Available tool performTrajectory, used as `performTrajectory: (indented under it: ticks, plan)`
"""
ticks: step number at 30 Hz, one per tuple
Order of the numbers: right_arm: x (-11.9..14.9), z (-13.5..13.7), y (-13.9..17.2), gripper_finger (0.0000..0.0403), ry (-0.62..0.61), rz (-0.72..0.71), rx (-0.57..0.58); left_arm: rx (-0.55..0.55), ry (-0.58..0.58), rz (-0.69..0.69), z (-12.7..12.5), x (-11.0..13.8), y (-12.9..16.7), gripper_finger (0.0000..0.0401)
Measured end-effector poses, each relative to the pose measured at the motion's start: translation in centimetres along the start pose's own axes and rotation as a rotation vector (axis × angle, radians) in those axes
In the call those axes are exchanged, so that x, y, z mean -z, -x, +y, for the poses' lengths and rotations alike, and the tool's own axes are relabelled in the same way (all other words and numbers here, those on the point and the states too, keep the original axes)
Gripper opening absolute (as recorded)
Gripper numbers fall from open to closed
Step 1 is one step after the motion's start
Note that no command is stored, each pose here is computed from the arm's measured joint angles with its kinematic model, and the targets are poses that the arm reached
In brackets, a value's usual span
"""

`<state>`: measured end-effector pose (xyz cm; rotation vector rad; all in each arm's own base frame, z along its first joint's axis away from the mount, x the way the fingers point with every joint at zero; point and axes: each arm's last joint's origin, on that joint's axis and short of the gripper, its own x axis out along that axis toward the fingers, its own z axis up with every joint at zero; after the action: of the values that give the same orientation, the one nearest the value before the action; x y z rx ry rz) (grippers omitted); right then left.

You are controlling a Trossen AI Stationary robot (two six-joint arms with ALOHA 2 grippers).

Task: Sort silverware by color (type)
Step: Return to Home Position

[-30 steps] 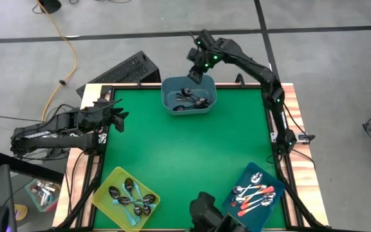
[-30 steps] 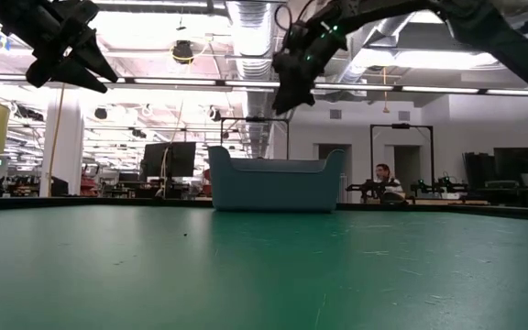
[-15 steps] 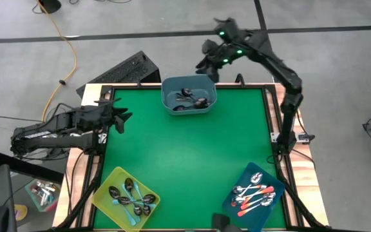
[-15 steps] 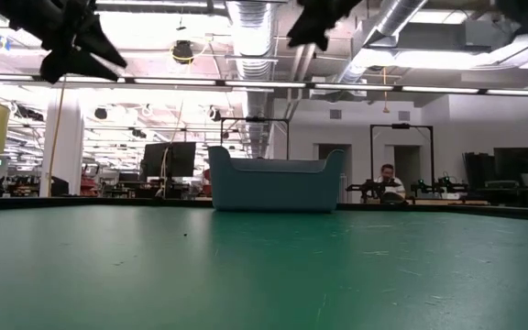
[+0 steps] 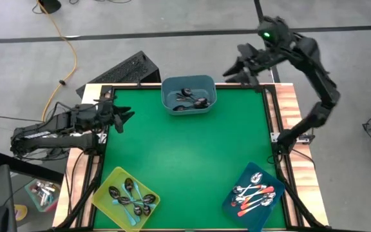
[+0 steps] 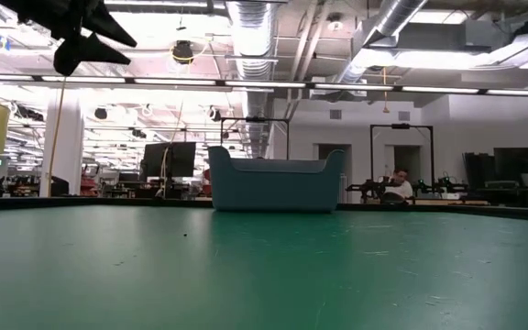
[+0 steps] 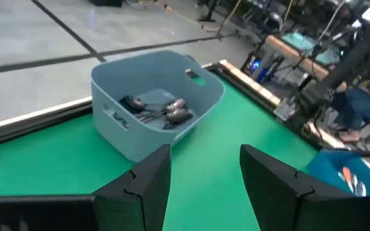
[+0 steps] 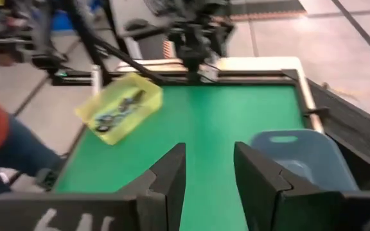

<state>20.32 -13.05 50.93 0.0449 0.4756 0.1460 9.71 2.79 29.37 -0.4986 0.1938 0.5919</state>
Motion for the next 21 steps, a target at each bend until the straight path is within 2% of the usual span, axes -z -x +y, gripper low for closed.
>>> performTrajectory:
  ticks: [3, 6, 12, 17, 21]
  plan:
    - [1.6, 1.0, 0.3, 0.014, 0.003, -0.056, -0.061, 0.003, 0.01, -0.031, -0.1, -0.3, 0.0, 0.017]
    - [3.9, 1.4, -1.0, 0.014, 0.006, -0.14, -0.118, 0.016, 0.021, -0.054, -0.2, -0.5, 0.0, 0.017]
    - [8.7, 2.7, -2.3, 0.014, -0.032, -0.377, -0.125, 0.049, 0.04, -0.109, -0.3, -1.0, 0.6, 0.017]
    - [12.5, 4.7, -0.8, 0.014, -0.081, -0.521, -0.017, 0.061, 0.055, -0.178, 0.2, -1.2, 2.0, 0.017]
    - [15.2, 6.6, 0.9, 0.014, -0.114, -0.604, 0.14, 0.066, 0.059, -0.237, 0.7, -1.4, 3.2, 0.017]
